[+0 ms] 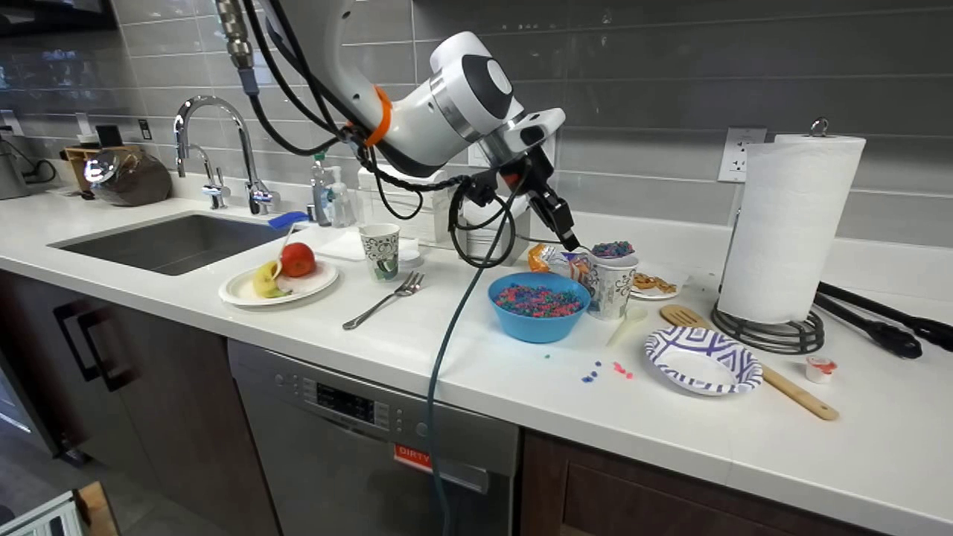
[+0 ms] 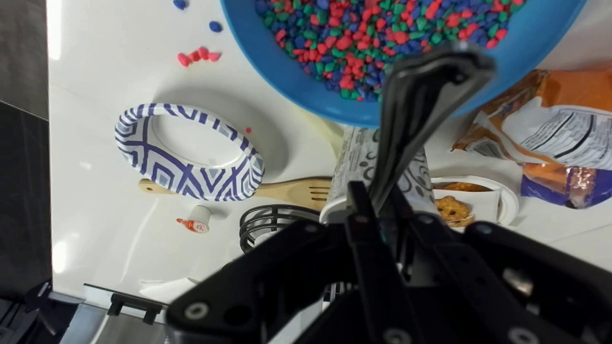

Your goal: Take a scoop from the blue bowl using the spoon and empty it into the cup next to the blue bowl

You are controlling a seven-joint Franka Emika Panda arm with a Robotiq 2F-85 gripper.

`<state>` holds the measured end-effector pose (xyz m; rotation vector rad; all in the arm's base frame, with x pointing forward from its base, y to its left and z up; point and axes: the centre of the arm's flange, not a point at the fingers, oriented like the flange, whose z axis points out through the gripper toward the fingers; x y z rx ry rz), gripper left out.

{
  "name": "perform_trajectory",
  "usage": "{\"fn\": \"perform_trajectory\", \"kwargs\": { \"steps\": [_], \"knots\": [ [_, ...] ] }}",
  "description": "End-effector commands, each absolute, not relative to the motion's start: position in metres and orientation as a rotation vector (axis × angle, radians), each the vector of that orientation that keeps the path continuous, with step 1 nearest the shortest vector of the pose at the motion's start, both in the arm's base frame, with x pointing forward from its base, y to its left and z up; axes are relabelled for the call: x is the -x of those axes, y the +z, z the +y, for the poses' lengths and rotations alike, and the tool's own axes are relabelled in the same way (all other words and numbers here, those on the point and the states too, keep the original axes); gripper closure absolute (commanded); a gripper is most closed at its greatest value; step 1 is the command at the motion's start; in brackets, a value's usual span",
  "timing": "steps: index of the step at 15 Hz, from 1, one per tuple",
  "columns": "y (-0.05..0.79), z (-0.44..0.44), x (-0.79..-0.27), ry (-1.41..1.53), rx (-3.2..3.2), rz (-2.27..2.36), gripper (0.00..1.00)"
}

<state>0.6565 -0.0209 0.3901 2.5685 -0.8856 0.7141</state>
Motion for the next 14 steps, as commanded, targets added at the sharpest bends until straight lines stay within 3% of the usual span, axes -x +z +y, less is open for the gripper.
{"fn": "perform_trajectory", "kwargs": {
  "steps": [1, 14],
  "knots": [
    [0.3892, -0.0221, -0.664, 0.707, -2.528, -0.853, 0.97],
    [0.384, -0.0244, -0.672, 0.697, -2.496, -0.718, 0.97]
  ]
}}
